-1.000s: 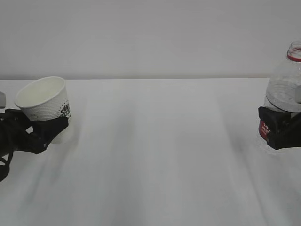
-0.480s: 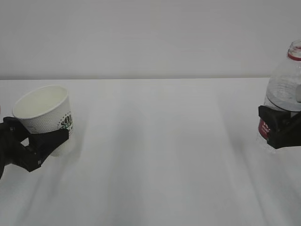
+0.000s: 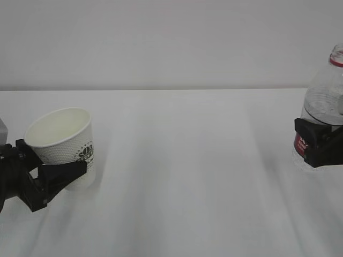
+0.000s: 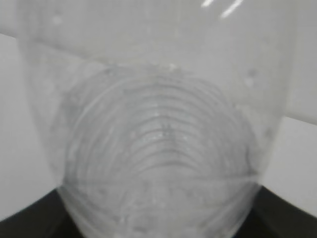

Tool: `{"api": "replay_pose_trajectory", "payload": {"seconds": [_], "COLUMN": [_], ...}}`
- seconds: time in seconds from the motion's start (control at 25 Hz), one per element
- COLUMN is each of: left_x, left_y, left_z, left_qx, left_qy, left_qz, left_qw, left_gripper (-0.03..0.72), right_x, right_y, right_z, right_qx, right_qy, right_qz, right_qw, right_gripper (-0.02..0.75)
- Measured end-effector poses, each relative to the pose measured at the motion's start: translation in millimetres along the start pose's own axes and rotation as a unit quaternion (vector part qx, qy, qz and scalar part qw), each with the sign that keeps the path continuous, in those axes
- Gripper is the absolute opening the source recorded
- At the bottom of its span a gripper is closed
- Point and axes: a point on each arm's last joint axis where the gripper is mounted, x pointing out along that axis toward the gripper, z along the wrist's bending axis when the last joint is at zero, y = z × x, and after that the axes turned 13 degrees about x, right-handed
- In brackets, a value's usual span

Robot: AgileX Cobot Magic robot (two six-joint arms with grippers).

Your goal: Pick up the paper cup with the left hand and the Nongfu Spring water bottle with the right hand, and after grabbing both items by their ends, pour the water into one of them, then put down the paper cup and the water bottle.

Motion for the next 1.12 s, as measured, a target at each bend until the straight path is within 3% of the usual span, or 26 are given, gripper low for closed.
{"api": "replay_pose_trajectory", "payload": {"seconds": [0.2, 0.6, 1.12], "left_x": [3, 19, 28], "left_y": [-1, -10, -17], "left_z": [-6.3, -42.8, -59.2], "left_qx": [0.001, 0.023, 0.041], "left_qy": [0.019, 0.103, 0.142], "left_qz": [-0.001, -0.01, -0.021], "left_qw": [1.0, 0.994, 0.989], "left_gripper": [0.528, 0.528, 0.528], "right_x": [0, 0, 0], "right_y": [0, 0, 0], "right_z": [0, 0, 0], "right_qx": [0.002, 0.002, 0.001], "right_qy": [0.0, 0.0, -0.001], "right_qz": [0.0, 0.0, 0.0], "right_qw": [1.0, 1.0, 1.0], "right_gripper": [0.475, 0.475, 0.475]}}
